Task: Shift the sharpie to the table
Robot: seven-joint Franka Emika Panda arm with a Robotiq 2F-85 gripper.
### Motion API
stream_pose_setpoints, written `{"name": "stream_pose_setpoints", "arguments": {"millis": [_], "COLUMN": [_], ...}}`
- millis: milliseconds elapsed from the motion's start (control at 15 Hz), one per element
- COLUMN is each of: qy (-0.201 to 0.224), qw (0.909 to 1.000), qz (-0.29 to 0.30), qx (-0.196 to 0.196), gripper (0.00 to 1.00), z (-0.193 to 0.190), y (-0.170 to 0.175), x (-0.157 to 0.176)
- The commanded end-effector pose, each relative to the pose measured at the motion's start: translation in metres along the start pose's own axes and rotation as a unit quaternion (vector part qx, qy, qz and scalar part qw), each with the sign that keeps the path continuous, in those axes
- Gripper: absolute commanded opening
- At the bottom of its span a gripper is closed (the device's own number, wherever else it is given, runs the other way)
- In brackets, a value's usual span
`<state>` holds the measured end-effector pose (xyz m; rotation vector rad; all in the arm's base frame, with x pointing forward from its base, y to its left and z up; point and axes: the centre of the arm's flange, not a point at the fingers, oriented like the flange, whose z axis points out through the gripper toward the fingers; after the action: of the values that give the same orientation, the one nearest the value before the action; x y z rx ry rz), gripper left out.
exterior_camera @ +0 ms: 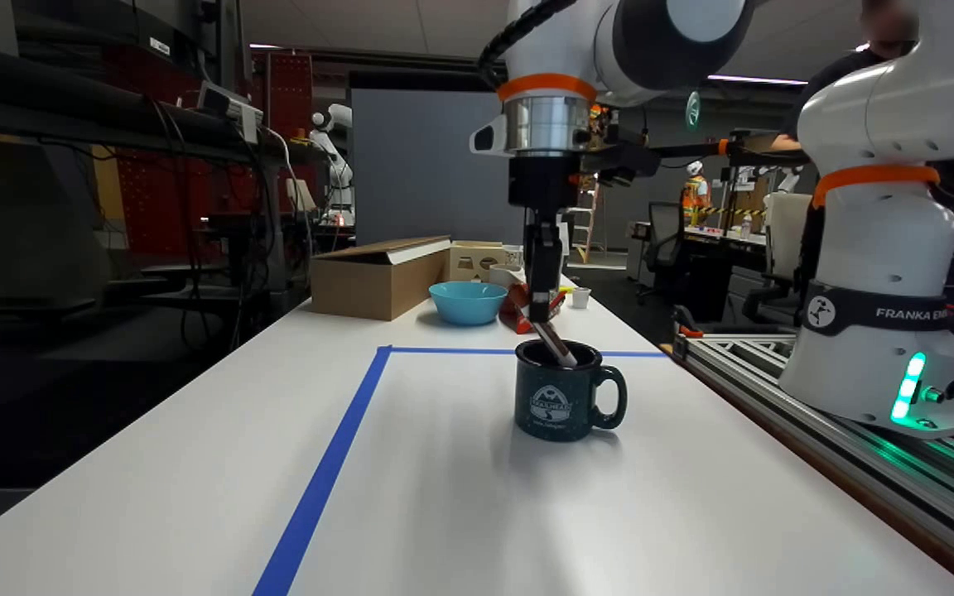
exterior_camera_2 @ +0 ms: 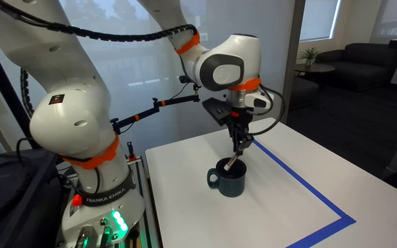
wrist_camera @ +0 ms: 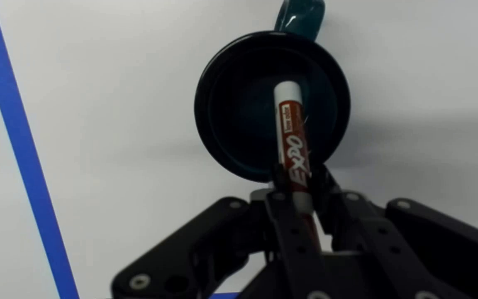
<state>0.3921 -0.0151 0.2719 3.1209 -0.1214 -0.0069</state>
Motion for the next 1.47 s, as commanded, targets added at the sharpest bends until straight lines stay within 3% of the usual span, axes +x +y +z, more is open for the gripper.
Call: {"name": "stream_pose_setpoints", "arguments": {"millis": [0,267,800,1400], "qy": [0.02,0.048,0.094,0.057], "qw": [0.9996,0.9987,0.9952,0.9967], "qz": [0.009,0.005,-0.023,-0.041], "qx": [-0.016,-0.019,0.014,0.041], "gripper": [0.05,0.05,0.05,0.05], "z": [-0.053,-0.085,-0.087,-0.016], "y": [-0.007,-0.011,-0.056,-0.095], "x": [-0.03,-0.01,0.06,0.12]}}
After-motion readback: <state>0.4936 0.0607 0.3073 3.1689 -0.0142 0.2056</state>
